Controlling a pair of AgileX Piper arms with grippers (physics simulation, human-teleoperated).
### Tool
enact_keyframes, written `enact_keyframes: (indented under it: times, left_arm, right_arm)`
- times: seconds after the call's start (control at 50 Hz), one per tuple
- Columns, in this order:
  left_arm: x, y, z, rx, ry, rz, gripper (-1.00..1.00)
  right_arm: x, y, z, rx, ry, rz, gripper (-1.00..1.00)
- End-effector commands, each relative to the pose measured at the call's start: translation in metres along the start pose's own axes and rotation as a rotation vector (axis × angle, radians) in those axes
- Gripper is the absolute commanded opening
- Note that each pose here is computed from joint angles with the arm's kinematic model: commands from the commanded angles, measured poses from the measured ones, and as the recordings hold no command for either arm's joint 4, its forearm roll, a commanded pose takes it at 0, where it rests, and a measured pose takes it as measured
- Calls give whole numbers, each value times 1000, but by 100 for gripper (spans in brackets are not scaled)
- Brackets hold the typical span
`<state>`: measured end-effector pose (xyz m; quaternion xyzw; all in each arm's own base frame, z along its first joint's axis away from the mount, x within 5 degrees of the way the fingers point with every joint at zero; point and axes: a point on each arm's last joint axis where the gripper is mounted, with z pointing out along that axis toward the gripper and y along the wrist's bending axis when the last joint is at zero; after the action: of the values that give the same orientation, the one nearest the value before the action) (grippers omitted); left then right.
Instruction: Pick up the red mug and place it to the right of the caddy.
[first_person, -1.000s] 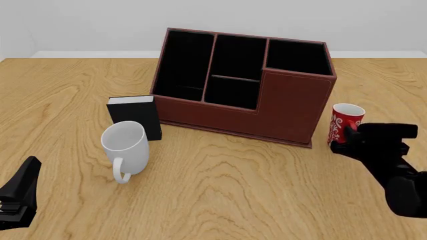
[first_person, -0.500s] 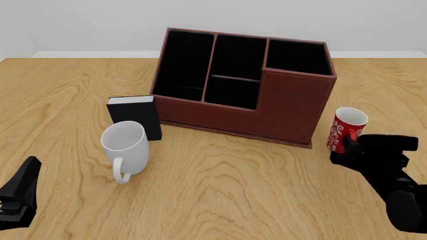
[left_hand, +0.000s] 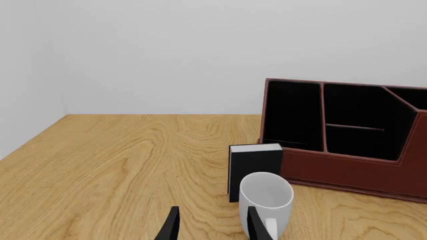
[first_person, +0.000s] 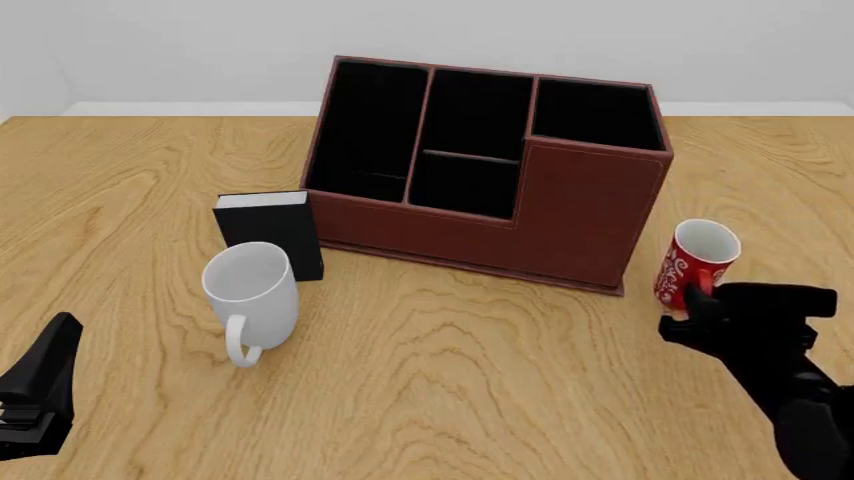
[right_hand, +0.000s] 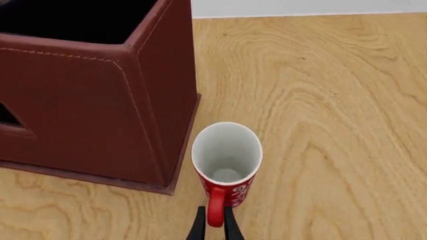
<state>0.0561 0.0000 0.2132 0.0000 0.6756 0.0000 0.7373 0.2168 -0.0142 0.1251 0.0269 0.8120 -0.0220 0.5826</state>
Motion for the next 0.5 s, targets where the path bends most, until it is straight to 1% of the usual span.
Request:
enact_keyframes:
  times: [0.02, 0.16, 0.34, 0.36, 0.5]
  left_arm:
    - [0, 0, 0, 0, 0, 0, 100]
    - [0, 0, 0, 0, 0, 0, 100]
    - [0, 0, 0, 0, 0, 0, 100]
    - [0, 0, 0, 0, 0, 0, 100]
    - [0, 0, 0, 0, 0, 0, 100]
  right_arm:
    - [9, 4, -2, -22, 32, 17, -100]
    - [14, 6, 0, -31, 38, 20, -100]
    - [14, 8, 0, -38, 41, 24, -100]
    - [14, 8, 0, -39, 42, 25, 100]
    - [13, 7, -1, -36, 41, 31, 100]
